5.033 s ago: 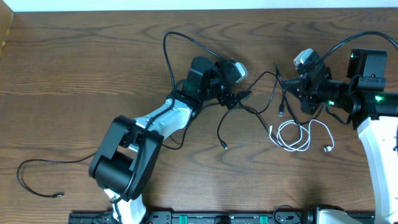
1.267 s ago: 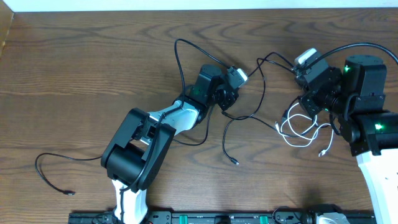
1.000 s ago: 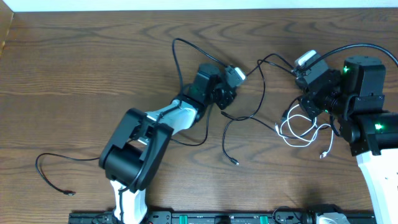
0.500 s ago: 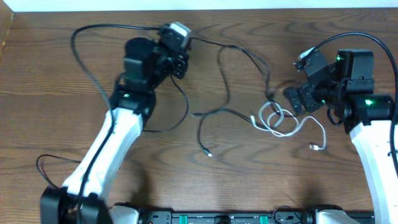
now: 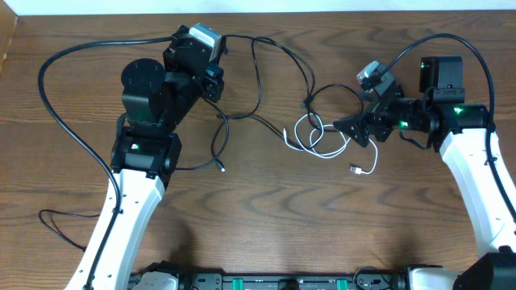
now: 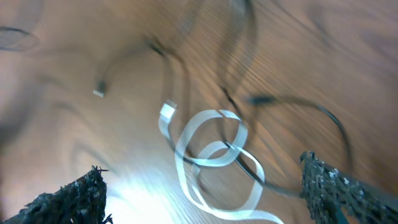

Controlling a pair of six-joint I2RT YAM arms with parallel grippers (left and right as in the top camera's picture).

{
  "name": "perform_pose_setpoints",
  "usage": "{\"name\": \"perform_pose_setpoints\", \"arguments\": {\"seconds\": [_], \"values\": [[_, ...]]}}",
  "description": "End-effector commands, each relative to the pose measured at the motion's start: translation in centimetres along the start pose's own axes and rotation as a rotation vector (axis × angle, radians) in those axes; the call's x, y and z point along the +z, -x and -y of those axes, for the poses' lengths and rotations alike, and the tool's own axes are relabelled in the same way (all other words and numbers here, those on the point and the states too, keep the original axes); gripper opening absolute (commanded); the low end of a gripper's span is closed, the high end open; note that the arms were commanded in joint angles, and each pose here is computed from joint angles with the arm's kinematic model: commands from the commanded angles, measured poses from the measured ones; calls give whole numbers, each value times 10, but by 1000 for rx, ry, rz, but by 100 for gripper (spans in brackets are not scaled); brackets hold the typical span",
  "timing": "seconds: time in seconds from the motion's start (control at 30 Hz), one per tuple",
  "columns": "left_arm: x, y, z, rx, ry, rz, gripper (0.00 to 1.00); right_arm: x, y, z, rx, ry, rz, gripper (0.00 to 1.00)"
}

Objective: Untangle cables

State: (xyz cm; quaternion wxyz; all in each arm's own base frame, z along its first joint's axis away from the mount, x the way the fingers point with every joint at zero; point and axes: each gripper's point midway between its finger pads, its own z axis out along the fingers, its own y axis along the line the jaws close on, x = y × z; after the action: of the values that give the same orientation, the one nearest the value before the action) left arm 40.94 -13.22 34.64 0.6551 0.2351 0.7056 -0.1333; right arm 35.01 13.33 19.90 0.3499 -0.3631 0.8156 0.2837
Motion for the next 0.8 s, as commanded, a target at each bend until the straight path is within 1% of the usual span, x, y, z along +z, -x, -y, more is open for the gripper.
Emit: {"name": "perform_pose_setpoints", "arguments": {"seconds": [0.0, 0.1, 0.23, 0.37, 0.53, 0.63, 0.77], "values": [[-2, 6, 4, -21, -27, 19, 7, -5, 29, -40, -135, 209, 148, 96], [-3, 8, 12, -22, -70, 29, 8, 1, 30, -47, -155, 223, 141, 96], [-4, 9, 22, -99, -128, 32, 7, 7, 36, -58, -198, 247, 150, 95], [-9, 14, 45, -105, -266, 48, 8, 17, 40, -64, -250, 238, 143, 95], [-16, 15, 65, -130, -392, 47, 7, 31, 36, -56, -268, 188, 100, 91], [-18, 5, 71, -157, -426, 4, 7, 32, 42, -49, -243, 164, 118, 83], [-20, -15, 77, -201, -446, -84, 7, 25, 66, -29, -152, 95, 194, 83]]}}
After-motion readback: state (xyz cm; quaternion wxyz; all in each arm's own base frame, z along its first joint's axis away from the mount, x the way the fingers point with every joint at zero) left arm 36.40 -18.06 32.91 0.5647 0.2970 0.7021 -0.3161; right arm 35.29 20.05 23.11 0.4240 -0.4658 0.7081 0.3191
